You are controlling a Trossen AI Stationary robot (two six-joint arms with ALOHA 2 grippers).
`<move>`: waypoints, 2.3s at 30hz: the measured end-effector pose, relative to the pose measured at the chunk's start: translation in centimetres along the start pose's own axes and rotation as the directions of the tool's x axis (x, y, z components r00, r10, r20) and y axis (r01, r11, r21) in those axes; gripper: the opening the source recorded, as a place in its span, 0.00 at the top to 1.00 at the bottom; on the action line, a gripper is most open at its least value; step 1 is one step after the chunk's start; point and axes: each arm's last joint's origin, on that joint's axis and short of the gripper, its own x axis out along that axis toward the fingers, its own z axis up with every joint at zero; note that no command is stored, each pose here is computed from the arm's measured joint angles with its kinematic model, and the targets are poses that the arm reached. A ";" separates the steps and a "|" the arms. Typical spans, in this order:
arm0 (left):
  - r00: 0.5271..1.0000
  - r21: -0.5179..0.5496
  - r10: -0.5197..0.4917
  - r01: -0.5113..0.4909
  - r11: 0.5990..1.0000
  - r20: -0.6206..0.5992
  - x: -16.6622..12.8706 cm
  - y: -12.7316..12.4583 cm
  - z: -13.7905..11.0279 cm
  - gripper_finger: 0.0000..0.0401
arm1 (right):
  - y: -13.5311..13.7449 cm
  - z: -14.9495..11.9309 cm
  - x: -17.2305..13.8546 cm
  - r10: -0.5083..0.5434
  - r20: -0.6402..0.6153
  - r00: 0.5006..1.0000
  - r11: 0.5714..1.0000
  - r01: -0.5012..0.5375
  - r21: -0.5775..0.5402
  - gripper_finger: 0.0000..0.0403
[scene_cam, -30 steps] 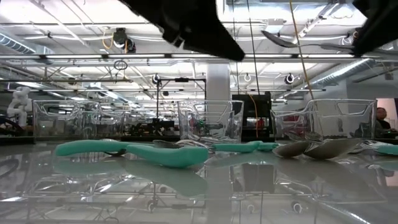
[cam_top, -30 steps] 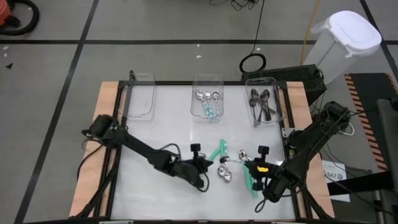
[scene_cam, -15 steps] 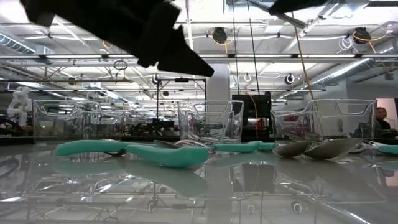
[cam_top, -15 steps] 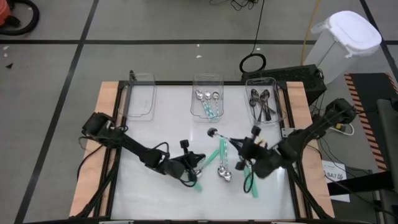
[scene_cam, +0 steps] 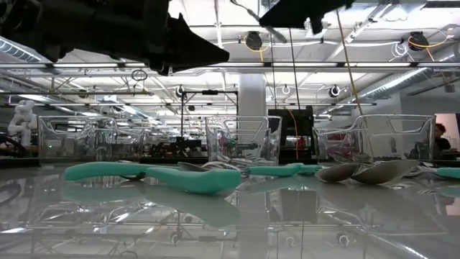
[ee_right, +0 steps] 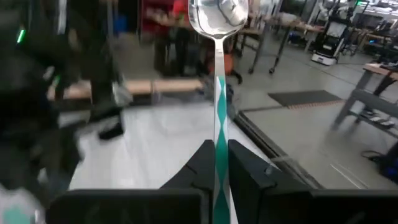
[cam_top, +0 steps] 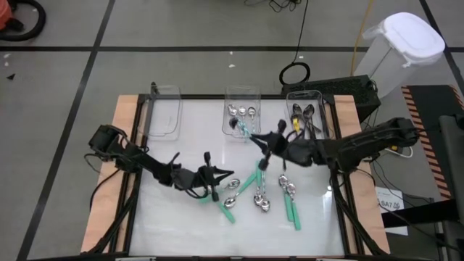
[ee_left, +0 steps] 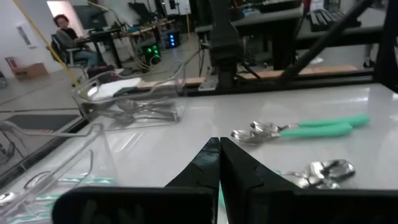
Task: Sort silverware by color (type)
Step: Put the white-green spoon into the middle transparent bin
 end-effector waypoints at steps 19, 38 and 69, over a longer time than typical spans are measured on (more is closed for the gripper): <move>1.000 -0.002 0.012 -0.012 1.000 -0.006 0.1 0.2 -0.1 0.98 | -6.6 -5.0 6.9 -0.307 0.149 0.940 0.904 0.239 0.355 0.95; 0.999 -0.041 0.033 -0.033 0.999 -0.010 0.4 0.7 -0.1 0.98 | -8.6 -9.2 10.8 -0.426 0.064 0.903 0.813 0.351 0.465 0.94; 0.999 -0.051 0.032 -0.033 0.998 -0.016 0.4 0.7 -0.2 0.98 | -9.0 -12.7 13.2 -0.527 -0.127 0.840 0.728 0.524 0.442 0.94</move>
